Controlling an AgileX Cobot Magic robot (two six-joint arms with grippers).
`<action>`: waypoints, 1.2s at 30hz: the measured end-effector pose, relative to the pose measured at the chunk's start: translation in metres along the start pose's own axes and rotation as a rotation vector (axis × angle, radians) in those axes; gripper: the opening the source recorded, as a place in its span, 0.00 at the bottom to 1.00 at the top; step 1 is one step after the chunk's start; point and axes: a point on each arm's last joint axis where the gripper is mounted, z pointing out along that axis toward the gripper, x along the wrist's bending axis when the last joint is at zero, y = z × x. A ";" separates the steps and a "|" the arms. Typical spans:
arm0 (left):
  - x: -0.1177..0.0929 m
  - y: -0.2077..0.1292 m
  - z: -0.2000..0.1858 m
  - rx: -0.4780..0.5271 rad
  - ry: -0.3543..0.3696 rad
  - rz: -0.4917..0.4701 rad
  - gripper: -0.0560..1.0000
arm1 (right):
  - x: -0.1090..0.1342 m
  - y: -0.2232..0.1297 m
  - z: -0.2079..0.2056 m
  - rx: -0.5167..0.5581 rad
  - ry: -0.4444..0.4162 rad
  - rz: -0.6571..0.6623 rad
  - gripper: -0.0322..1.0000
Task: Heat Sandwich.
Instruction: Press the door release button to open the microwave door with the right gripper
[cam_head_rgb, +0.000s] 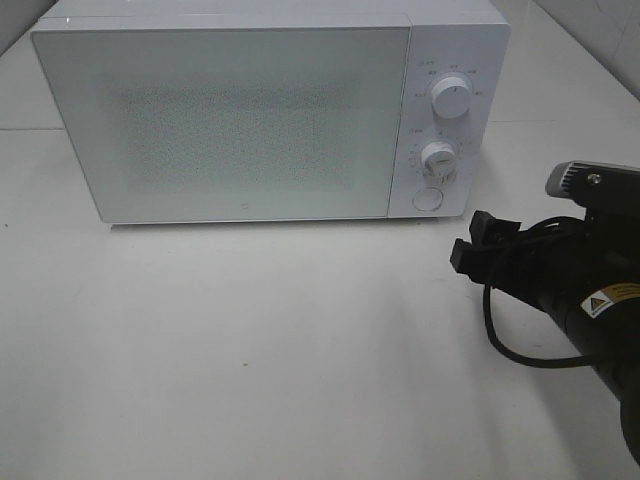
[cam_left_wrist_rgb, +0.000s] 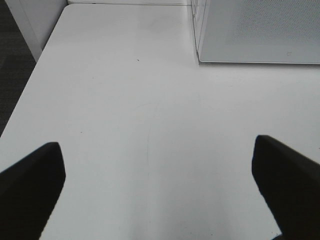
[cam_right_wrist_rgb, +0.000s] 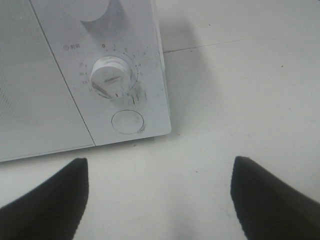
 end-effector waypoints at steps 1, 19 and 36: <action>0.000 0.000 0.000 0.000 0.000 0.000 0.96 | 0.000 0.000 0.000 0.000 0.000 0.000 0.76; 0.000 0.000 0.000 0.000 0.000 0.000 0.96 | 0.000 0.000 0.000 0.000 0.000 0.990 0.75; 0.000 0.000 0.000 0.000 0.000 0.000 0.96 | 0.000 -0.009 0.000 0.083 -0.066 1.384 0.24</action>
